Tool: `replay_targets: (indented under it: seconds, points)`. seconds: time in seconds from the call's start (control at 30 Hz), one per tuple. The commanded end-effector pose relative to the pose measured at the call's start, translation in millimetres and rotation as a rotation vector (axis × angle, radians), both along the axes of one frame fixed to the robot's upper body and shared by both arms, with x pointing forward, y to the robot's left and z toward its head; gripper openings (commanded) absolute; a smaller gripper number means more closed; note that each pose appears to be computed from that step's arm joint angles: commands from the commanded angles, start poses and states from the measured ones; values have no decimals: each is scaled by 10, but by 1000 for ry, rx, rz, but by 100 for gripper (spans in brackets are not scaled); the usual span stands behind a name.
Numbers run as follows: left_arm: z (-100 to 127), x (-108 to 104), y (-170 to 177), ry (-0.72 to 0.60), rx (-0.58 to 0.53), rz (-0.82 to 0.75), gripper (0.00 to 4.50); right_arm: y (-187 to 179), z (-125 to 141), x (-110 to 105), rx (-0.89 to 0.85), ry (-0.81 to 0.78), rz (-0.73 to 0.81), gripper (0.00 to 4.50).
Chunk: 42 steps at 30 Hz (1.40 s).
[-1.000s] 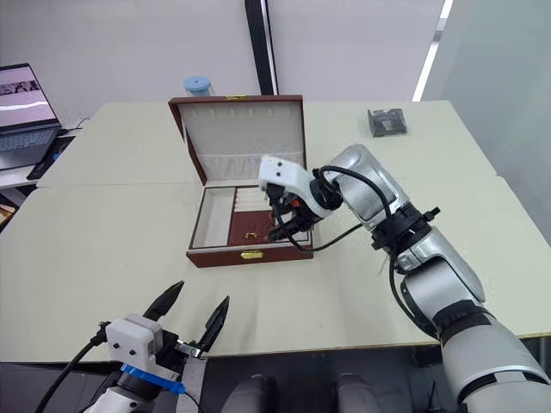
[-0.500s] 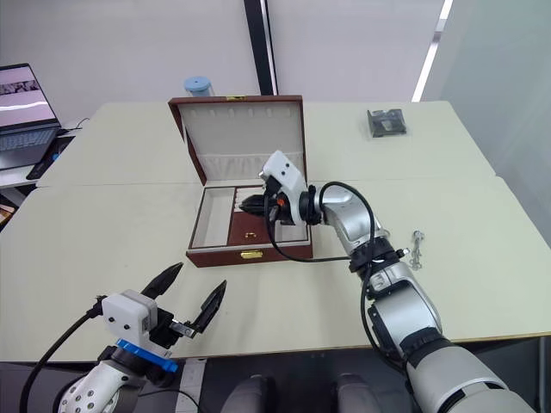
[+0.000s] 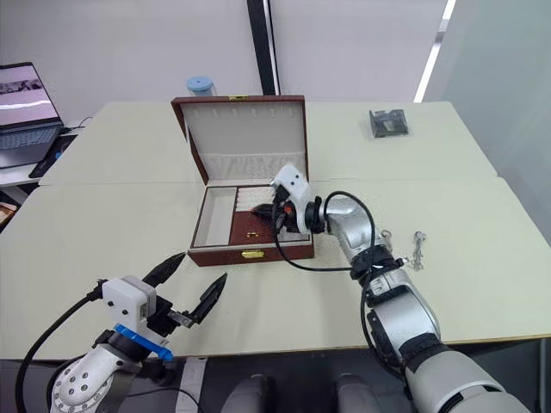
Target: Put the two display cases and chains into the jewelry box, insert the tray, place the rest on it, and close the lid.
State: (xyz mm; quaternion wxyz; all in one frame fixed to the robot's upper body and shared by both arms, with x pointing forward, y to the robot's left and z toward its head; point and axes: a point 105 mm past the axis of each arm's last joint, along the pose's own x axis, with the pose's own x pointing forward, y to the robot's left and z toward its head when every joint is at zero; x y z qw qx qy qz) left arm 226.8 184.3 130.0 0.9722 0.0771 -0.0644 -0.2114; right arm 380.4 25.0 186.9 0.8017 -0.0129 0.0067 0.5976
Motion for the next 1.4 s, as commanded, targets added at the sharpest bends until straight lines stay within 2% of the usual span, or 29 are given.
replay_targets:
  seconds: [0.03, 0.13, 0.33, 0.5, 0.63, 0.77, 1.0, 1.23, 1.4]
  points:
    - [64, 25, 137, 32, -10, 17, 450, -310, 280, -55, 84, -77, -5, 39]
    - [73, 47, 230, 71, -12, 25, 450, -535, 225, -66, 43, -93, -46, 112]
    - [132, 117, 641, 151, 64, 29, 450, -1348, 87, -197, -88, -140, -162, 281]
    - [270, 205, 977, 164, 133, 53, 450, -1891, -97, -315, -209, -119, -272, 443]
    - [391, 254, 1254, 176, 177, 86, 450, -2282, -282, -468, -300, -109, -362, 447]
    - [368, 271, 1456, 202, 193, 110, 450, -2553, -318, -554, -259, -77, -478, 447]
    - [425, 333, 1778, 195, 215, 177, 450, -3015, -551, -688, -343, -55, -649, 447]
    - [462, 349, 1930, 174, 219, 220, 450, -3340, -726, -795, -347, -18, -779, 447]
    - [391, 350, 1964, 177, 206, 237, 450, -3469, -791, -824, -351, -7, -837, 447]
